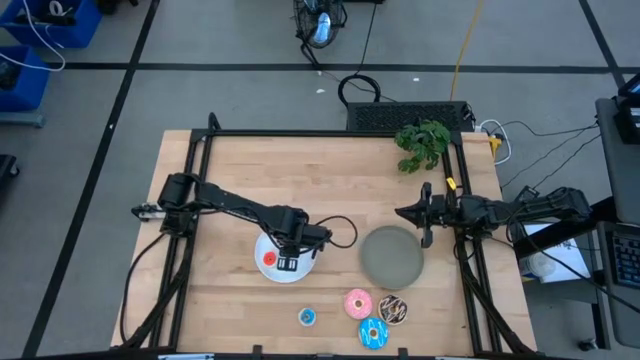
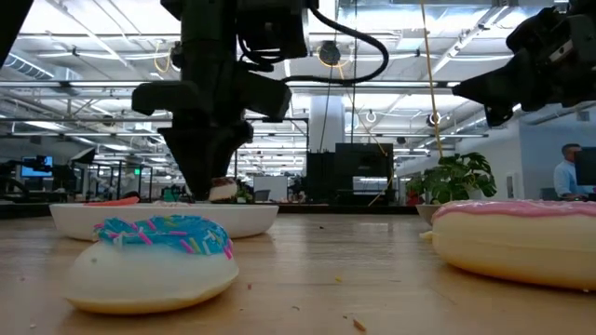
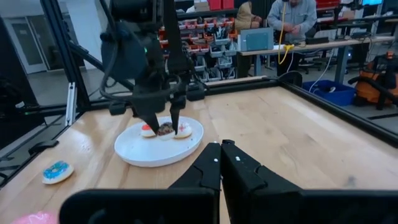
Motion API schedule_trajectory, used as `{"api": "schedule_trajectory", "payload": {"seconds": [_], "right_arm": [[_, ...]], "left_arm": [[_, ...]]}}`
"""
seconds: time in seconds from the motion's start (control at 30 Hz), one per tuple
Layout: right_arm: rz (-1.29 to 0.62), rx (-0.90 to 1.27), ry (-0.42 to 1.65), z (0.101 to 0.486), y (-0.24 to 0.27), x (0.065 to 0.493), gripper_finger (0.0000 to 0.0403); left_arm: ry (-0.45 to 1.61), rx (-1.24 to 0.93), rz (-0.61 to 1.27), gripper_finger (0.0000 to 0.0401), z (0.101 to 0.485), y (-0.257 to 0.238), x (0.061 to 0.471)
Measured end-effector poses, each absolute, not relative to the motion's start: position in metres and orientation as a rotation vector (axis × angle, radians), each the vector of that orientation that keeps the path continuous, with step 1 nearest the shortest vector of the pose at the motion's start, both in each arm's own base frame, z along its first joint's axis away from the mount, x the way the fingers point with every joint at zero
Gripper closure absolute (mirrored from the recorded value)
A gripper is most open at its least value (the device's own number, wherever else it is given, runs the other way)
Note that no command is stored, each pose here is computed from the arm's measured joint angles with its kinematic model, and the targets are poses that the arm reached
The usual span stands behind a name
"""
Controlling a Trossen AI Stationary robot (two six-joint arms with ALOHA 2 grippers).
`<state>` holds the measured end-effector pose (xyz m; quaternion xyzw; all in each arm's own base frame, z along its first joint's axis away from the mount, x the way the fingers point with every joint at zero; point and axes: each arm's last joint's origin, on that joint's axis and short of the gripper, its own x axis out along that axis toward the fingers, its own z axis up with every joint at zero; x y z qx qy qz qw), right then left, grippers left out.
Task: Pick & Place donuts
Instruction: Put the small brown donut on the white plate
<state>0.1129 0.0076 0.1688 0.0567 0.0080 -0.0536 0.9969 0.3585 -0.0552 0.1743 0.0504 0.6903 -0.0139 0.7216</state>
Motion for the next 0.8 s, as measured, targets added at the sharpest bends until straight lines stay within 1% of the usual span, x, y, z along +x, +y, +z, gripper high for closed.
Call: {"api": "schedule_trajectory", "payload": {"seconds": [0.8], "right_arm": [[-0.105, 0.109, -0.002, 0.1706, 0.0077, 0.1130, 0.0403]], "left_arm": [[1.485, 0.101, -0.034, 0.0240, 0.1735, -0.0541, 0.3627]]}}
